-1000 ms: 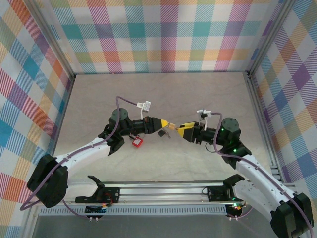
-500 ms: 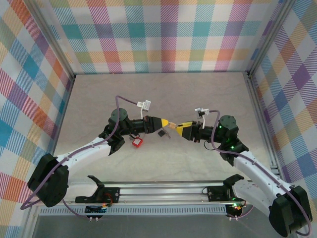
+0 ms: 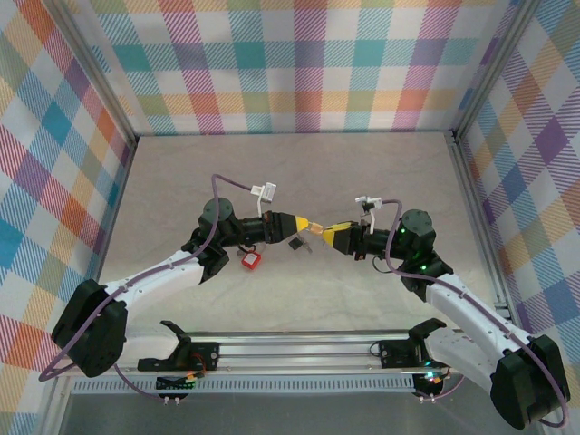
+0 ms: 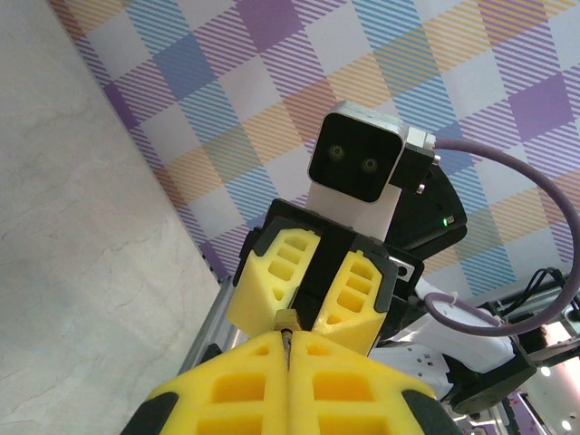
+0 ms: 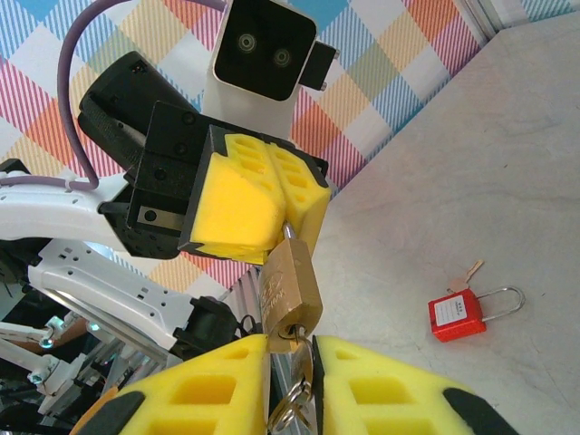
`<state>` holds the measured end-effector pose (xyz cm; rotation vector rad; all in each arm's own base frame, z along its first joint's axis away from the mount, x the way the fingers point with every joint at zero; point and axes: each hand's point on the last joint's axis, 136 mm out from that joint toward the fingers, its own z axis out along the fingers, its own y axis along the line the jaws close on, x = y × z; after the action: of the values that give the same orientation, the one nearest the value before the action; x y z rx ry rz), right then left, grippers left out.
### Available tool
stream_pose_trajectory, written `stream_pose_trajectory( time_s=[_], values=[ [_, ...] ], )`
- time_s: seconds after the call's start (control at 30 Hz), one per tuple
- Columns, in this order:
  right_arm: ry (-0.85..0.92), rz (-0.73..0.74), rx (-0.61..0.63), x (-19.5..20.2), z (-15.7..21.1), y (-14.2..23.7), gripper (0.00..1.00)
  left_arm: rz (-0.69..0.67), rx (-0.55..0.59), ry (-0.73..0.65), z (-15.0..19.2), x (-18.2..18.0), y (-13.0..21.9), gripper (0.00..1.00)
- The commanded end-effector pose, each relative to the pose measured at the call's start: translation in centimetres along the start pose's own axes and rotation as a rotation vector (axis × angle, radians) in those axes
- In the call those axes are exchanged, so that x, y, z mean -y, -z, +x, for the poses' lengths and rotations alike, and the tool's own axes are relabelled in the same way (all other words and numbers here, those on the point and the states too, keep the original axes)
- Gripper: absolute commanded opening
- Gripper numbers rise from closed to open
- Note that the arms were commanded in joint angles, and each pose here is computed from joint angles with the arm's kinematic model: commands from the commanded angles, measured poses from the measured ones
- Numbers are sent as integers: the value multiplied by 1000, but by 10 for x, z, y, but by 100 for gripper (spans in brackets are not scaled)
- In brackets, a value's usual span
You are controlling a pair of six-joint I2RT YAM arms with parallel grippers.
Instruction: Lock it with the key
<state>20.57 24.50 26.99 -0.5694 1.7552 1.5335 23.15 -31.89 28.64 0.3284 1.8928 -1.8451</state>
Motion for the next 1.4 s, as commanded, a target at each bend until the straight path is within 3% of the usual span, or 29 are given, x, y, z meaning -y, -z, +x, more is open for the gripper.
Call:
stream_pose_trajectory(
  time_s=[0.0, 0.07, 0.3, 1.37],
  values=[
    [56, -43, 21, -15, -15, 1, 19, 62, 1, -48, -3, 17, -3, 0],
    [54, -42, 20, -15, -14, 1, 18, 67, 2, -47, -4, 18, -3, 0],
    [64, -35, 30, -16, -14, 3, 0, 84, 32, -41, -5, 17, -2, 0],
    [60, -33, 55, -21, -19, 10, 0, 107, 65, -17, -14, 14, -8, 0]
  ],
)
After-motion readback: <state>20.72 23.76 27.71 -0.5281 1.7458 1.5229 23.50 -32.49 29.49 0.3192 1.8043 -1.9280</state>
